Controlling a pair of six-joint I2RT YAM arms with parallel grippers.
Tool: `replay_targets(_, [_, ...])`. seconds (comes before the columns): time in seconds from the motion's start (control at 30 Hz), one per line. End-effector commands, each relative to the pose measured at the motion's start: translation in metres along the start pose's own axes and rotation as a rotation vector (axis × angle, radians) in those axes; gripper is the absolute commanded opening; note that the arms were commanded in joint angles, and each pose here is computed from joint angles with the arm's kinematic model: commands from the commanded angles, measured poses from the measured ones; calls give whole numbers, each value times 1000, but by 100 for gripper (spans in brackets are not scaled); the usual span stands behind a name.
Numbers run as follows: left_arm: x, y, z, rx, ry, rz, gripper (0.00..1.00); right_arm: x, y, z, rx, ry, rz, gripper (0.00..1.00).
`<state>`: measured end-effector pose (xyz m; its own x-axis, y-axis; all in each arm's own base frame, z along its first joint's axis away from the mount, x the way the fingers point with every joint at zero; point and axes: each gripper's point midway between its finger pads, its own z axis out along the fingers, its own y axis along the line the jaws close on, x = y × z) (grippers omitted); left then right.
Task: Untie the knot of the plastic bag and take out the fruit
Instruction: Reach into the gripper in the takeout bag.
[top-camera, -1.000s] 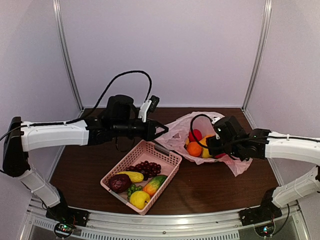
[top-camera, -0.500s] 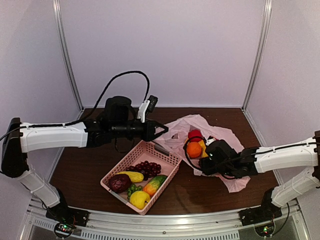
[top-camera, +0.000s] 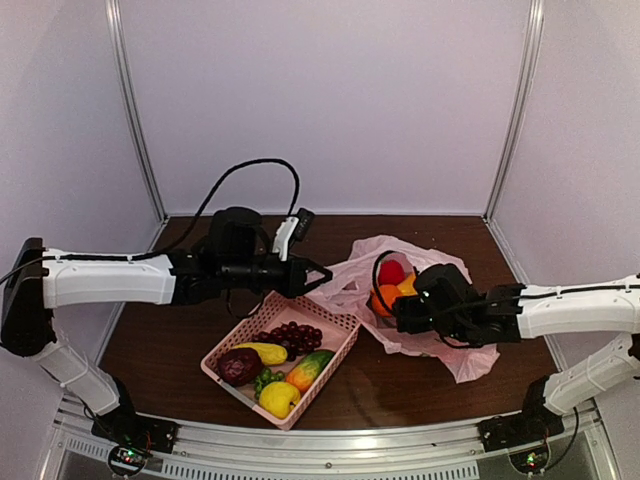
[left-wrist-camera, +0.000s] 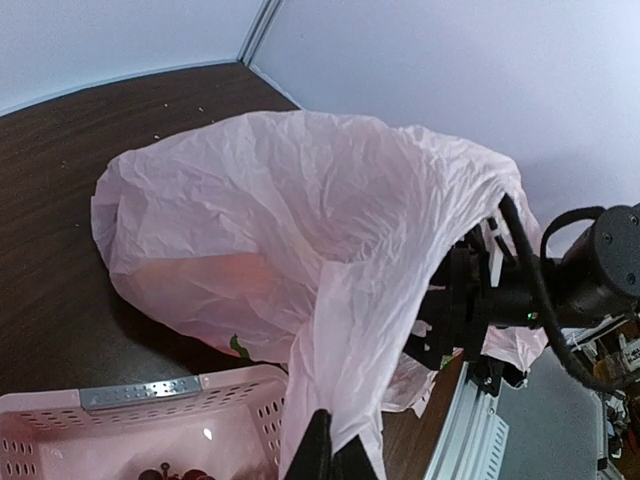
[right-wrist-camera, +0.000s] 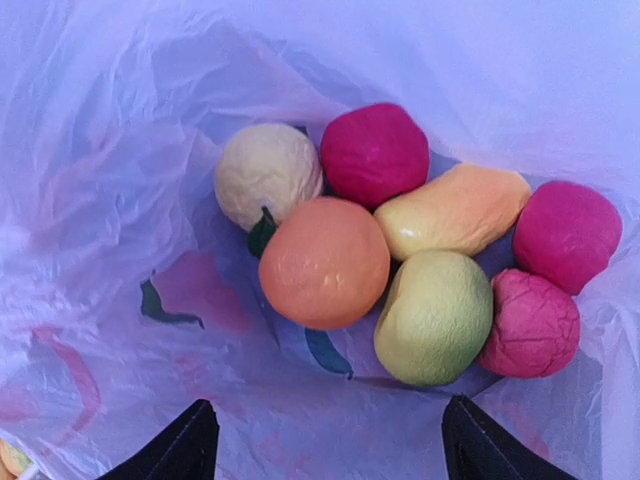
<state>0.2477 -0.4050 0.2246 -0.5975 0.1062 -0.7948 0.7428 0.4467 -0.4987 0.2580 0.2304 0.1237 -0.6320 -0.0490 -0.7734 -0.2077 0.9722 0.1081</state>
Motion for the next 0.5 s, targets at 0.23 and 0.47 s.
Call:
replay_targets(0.23, [-11,-13,-10,45,-49,30,0,-36,0,38,44,-34,87,78])
replay_targets(0.47, [-11,-13,-12,39,-51,27,0,-42,-6,67,61,0,134,74])
